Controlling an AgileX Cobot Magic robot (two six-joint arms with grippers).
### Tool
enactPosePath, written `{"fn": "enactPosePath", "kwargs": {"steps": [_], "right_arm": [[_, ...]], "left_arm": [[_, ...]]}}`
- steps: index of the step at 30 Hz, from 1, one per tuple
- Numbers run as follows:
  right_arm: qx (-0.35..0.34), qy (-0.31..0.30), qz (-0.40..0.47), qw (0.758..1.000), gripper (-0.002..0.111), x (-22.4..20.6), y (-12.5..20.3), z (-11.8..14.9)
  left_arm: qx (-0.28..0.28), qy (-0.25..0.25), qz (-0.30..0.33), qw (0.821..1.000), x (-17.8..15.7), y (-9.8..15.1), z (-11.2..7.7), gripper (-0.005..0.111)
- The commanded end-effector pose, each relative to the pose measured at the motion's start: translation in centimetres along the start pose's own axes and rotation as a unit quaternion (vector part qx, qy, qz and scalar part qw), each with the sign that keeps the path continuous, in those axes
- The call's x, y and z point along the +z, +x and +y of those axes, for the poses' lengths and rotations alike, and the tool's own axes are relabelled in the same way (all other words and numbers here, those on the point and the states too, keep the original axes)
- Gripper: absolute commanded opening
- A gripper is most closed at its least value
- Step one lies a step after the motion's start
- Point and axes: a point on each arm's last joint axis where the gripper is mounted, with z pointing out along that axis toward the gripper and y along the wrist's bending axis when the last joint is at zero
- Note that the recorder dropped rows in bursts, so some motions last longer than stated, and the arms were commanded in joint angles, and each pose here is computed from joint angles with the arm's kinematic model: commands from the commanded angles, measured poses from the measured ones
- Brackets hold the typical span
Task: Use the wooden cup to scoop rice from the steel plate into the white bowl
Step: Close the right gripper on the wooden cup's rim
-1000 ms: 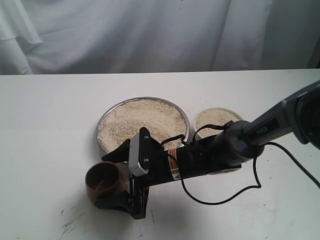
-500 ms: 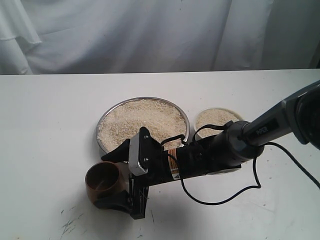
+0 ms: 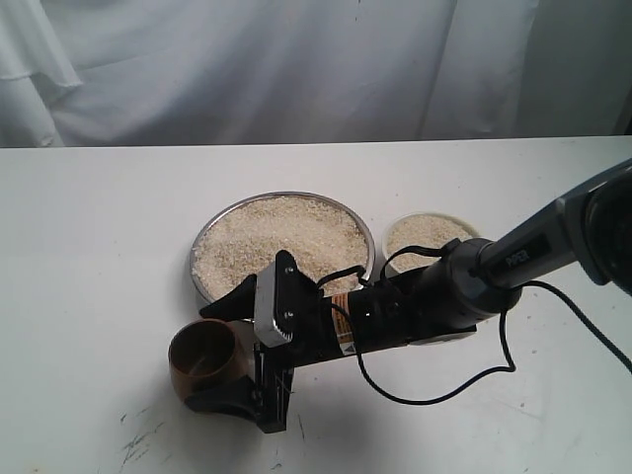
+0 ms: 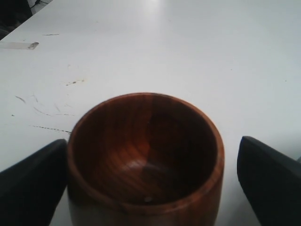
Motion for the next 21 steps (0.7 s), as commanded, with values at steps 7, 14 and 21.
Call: {"fn": "enactPosePath", "kwargs": {"steps": [7,14,21], "right_arm": [[0.003,-0.004,-0.007,1.000,0.086,0.22,-0.14,0.09],[0.001,-0.004,-0.007,1.000,0.086,0.22,-0.14,0.10],[0.003,-0.004,-0.006,1.000,0.086,0.22,-0.12,0.09]], "left_arm": [[-0.002,0.001,-0.003,1.000,0.00,0.07,-0.01,0.000],[-0.002,0.001,-0.003,1.000,0.00,0.07,-0.01,0.000],[-0.002,0.001,-0.003,1.000,0.00,0.07,-0.01,0.000]]}}
